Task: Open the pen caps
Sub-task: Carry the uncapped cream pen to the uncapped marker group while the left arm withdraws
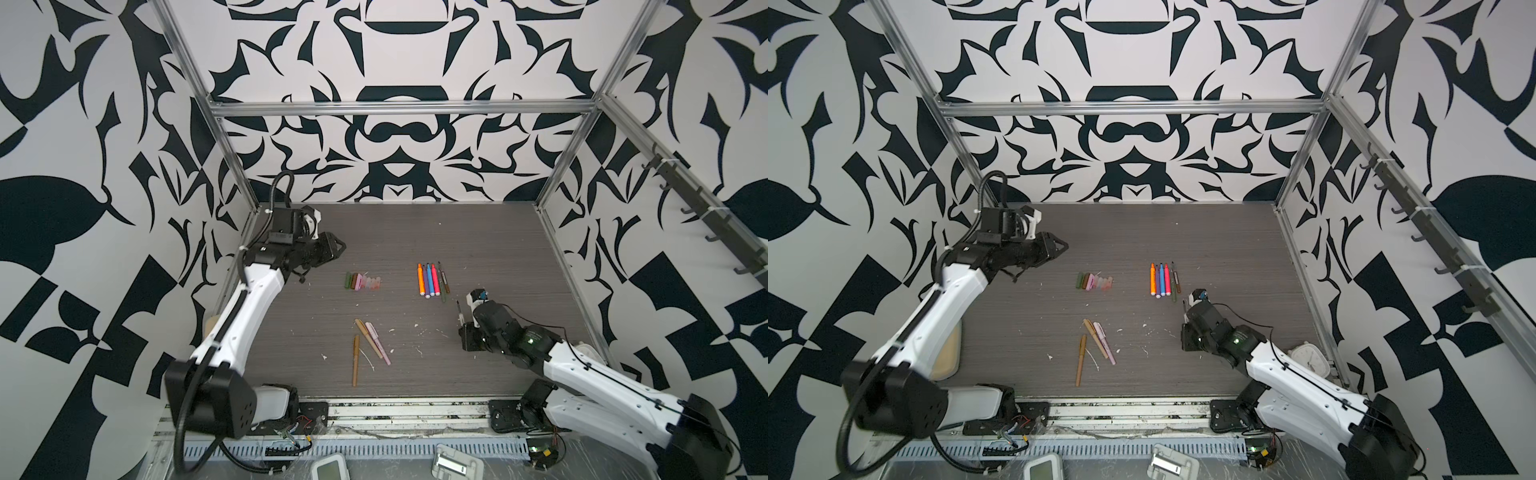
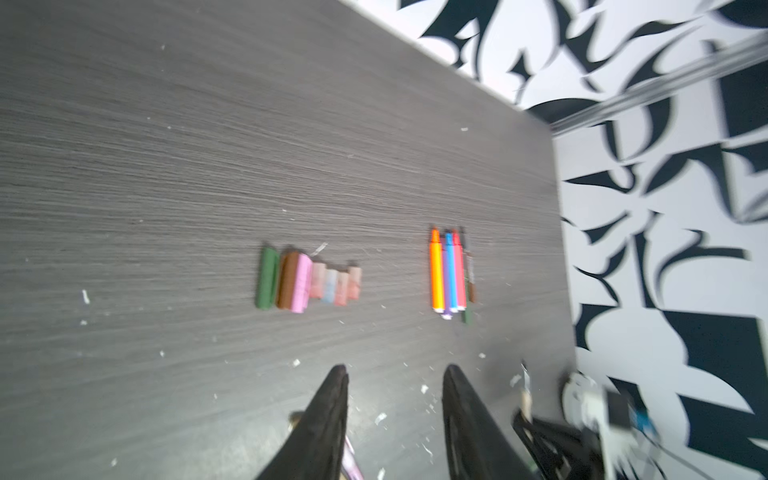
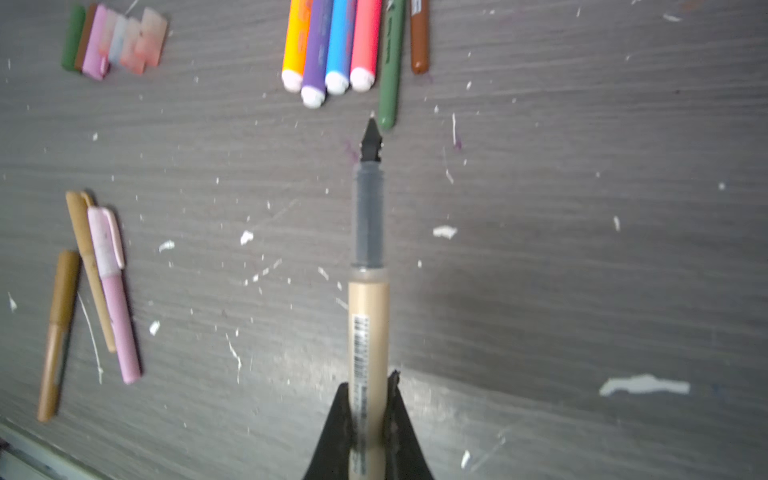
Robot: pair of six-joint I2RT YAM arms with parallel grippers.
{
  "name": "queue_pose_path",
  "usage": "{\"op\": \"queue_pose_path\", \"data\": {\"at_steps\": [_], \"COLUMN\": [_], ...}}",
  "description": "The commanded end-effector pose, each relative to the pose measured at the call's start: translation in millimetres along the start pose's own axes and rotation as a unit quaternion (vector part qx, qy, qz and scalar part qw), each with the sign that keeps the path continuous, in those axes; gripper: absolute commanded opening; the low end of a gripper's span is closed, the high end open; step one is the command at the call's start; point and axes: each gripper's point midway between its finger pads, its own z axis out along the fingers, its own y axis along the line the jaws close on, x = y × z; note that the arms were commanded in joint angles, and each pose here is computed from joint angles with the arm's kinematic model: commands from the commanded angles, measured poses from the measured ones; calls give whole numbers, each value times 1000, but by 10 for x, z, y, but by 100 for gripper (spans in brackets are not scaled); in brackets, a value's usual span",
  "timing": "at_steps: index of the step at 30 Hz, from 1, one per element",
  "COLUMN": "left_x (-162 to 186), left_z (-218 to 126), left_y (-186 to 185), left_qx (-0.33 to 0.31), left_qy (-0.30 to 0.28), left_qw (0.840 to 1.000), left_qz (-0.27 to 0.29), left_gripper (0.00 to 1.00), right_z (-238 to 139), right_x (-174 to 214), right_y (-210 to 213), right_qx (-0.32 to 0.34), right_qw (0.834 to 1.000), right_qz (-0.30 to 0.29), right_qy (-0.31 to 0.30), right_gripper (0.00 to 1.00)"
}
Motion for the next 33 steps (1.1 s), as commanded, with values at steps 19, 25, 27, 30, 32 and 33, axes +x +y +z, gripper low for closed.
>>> {"op": "queue_pose_path", "data": {"at_steps": [19,25,27,30,32,33], "left_x": [970,949,956,948,955,955], "left_z": [-704,-710,-693,-675,-665,-664], "left_y": [256,272,290,301,308,310], "left_qx": [-29,-35,-38,-41,-42,-42], "left_qy": [-14,-19,-16,-13,-10,-10], "left_qw": [999,999,999,999,999,999], "left_qz": [19,20,19,18,17,16], "left_gripper": [48,48,48,48,48,48], "right_z": [985,1042,1067,1092,1087,1083], "right_x": [-1211,-1184,-1184,-1190,-1209,-1217], "right_y": [-378,-478,-483,-467,-456,-453], "right_qx": [-96,-71,-71,-77,-80,-80], "right_qw": [991,993,992,991,991,991], "right_qz": [51,48,49,52,52,52], "right_qy": [78,82,87,93,91,90], "right_gripper": [0,16,25,35,36,36]}}
